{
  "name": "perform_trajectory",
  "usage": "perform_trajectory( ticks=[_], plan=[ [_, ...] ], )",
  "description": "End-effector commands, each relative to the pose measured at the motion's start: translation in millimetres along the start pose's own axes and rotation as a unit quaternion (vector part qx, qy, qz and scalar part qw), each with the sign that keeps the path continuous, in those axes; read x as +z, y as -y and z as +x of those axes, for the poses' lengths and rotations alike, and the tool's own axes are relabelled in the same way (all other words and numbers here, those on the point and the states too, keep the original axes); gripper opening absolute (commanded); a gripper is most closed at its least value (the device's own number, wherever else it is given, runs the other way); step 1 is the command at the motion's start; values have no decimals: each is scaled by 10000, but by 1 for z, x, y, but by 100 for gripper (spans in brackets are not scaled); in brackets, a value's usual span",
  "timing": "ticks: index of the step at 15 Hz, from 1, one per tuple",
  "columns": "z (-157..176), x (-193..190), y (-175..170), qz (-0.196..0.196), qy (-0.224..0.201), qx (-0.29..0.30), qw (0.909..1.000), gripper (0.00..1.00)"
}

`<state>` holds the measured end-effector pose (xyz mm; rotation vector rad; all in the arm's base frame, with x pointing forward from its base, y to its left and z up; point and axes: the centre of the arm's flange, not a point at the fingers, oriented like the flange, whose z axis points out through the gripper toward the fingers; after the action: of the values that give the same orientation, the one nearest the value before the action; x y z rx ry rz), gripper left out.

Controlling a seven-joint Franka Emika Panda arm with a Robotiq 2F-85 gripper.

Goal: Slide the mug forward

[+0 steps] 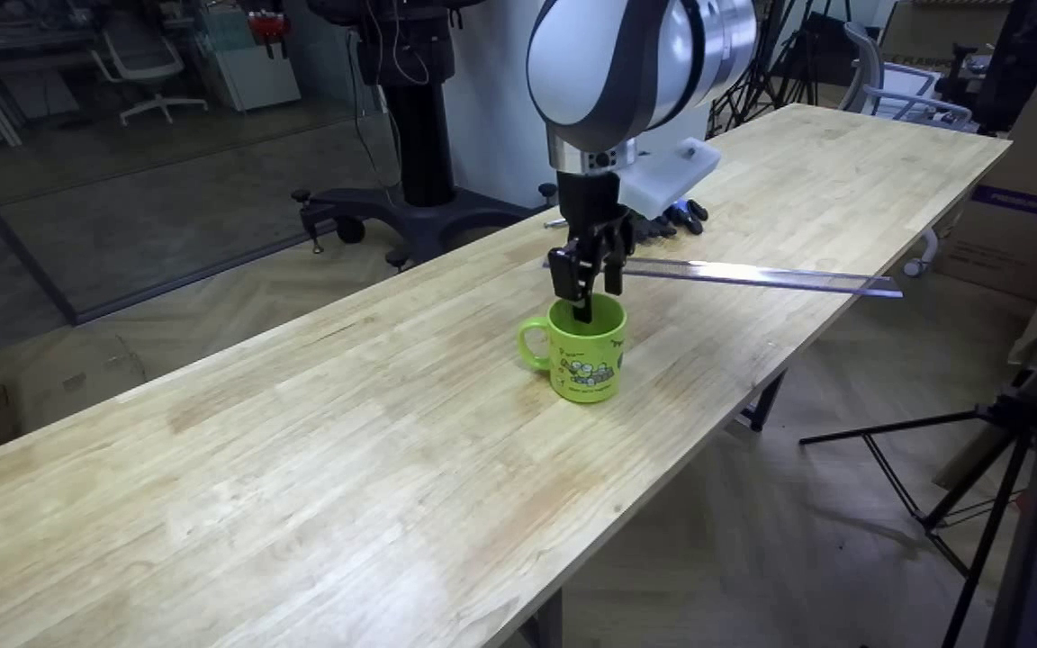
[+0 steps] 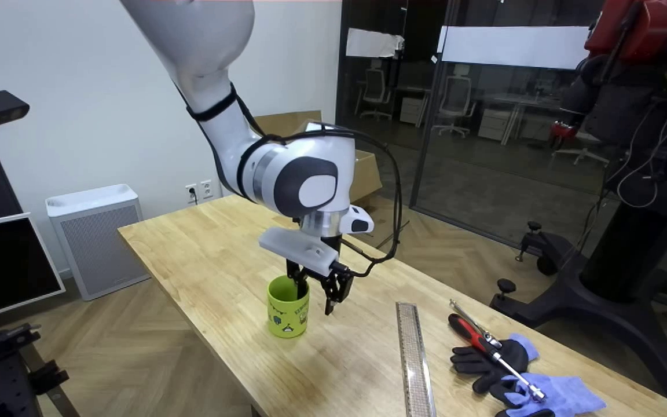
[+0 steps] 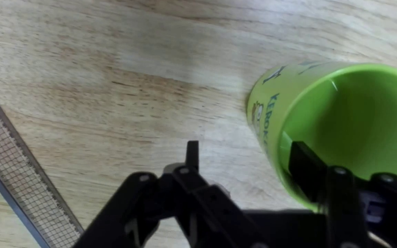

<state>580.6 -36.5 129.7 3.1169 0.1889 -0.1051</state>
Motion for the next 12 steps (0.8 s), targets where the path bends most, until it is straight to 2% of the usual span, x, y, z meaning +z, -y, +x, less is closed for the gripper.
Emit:
perform_trajectory(
  ticks=[1,6,7,9,12],
  plan=[
    [16,1,5,23,-30,-114,9999,39],
    [18,2,26,161,-40,-339,9993,5],
    [17,0,31,177,-29,-373,9991,2],
    [12,-2,39,246,-35,-437,9987,0],
    [8,-1,46,271,-46,-410,9988,3]
  ],
)
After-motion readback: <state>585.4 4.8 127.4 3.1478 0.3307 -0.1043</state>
